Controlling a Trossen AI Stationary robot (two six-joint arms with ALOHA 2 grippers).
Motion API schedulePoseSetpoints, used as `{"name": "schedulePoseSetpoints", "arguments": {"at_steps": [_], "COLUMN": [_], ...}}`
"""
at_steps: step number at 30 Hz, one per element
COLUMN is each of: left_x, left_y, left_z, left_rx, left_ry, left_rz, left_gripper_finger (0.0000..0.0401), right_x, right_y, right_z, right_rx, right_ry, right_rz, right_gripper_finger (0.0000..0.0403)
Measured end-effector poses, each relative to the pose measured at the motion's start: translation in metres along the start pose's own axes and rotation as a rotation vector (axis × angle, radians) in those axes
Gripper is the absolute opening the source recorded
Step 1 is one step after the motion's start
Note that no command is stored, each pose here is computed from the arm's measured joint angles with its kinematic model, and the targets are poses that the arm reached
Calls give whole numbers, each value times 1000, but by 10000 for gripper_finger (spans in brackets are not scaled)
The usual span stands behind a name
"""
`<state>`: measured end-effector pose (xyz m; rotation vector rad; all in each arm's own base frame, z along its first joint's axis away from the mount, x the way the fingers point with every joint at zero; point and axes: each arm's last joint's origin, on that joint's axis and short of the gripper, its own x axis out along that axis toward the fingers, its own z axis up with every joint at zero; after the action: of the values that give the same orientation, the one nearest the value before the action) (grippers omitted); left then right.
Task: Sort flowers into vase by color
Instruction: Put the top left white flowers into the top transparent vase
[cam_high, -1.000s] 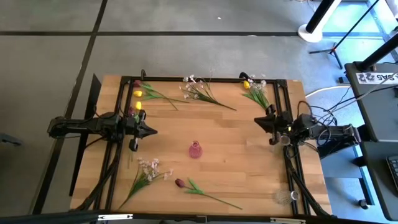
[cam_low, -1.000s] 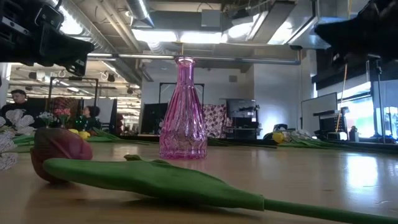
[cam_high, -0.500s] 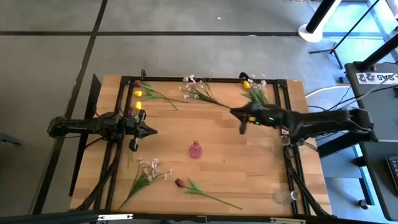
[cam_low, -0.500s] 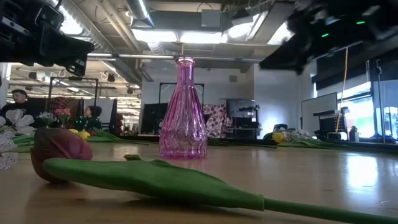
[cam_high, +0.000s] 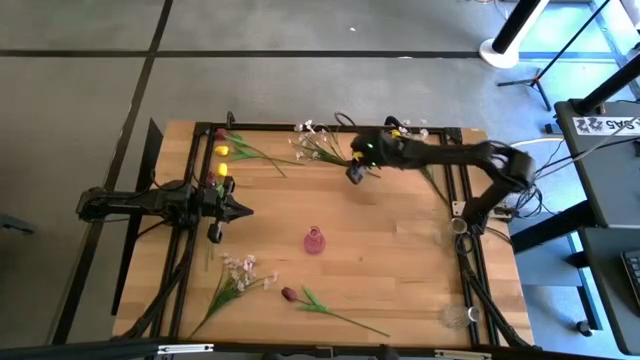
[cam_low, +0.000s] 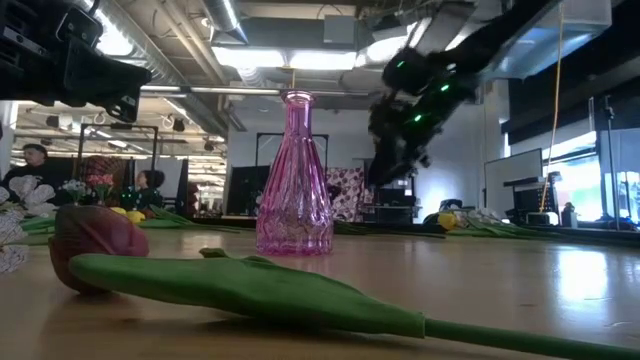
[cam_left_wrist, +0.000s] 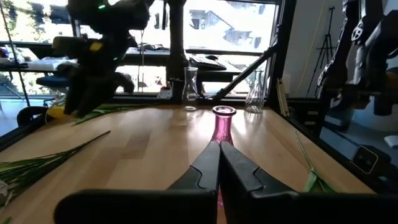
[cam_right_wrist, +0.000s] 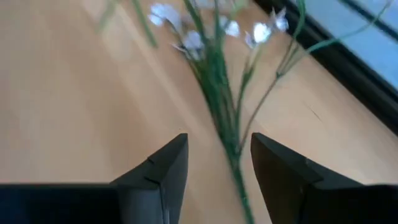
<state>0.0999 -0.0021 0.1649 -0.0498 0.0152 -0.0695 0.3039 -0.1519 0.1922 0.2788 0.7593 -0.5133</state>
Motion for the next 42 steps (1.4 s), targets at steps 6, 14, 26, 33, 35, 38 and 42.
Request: {"name": "schedulePoseSetpoints", "arguments": {"at_steps": [6,14,26,33,35,38,42], "left_x": [0,0,0,0,0,0,0], "left_y": [0,0,0,0,0,0,0], "left_z": [0,0,0,0,0,0,0], "left_rx": [0,0,0,0,0,0,0], "left_ry": [0,0,0,0,0,0,0], "left_rz": [0,2,2,2,1,2,2], "left_gripper_finger": [0,0,0,0,0,0,0], "right_x": [36,60,74,58,44,20,3], "right_y": [-14,-17,-19,-19,-19,-16,-3], "right_z": [6,-10,-20,-20,-22,-16,-25], "right_rx": [28,40,-40,-37,-11,48,99], "right_ry": [120,200,249,314,374,427,544], "right_rz": [-43,-25,-53,-72,-81,-97,-113], "right_gripper_finger": [173,172,97,19,26,19,8]}}
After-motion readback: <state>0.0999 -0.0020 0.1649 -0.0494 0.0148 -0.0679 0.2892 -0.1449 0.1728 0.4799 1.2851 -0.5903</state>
